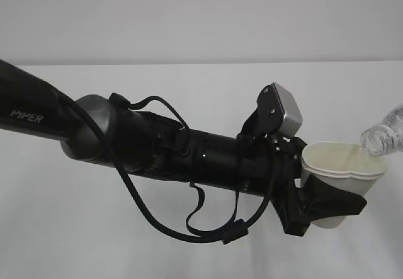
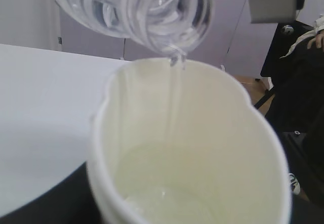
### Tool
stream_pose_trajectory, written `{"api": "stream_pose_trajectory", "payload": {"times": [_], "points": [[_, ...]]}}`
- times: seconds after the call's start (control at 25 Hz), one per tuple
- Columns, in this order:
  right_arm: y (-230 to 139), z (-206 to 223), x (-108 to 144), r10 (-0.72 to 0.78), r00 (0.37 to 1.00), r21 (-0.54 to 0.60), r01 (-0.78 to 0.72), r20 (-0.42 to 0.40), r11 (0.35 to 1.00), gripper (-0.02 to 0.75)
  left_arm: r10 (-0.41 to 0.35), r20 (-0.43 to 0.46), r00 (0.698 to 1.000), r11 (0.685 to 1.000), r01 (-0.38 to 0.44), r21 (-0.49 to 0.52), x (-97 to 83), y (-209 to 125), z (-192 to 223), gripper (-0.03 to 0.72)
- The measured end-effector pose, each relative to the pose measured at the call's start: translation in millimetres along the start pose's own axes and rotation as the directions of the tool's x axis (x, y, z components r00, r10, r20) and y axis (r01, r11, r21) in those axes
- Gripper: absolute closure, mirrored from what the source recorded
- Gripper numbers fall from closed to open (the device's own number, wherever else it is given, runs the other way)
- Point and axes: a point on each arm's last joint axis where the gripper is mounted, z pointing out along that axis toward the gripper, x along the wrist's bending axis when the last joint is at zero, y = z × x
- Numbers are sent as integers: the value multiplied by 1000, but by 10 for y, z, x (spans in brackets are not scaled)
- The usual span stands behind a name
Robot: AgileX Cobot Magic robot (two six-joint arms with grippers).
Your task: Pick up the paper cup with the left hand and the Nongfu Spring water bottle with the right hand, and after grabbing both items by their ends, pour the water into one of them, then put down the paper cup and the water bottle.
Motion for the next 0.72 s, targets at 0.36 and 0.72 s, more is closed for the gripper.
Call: {"api": "stream_pose_trajectory", "payload": {"times": [0.36, 0.72], "points": [[0, 0, 0, -2, 1000, 0, 2, 0, 1000, 336, 2, 2, 1000, 1000, -2, 2, -2, -2, 0, 271], [0, 0, 0, -4, 1000, 0, 4, 0, 1000, 336, 2, 2, 1000, 1000, -2, 2, -2, -2, 0, 271]]}}
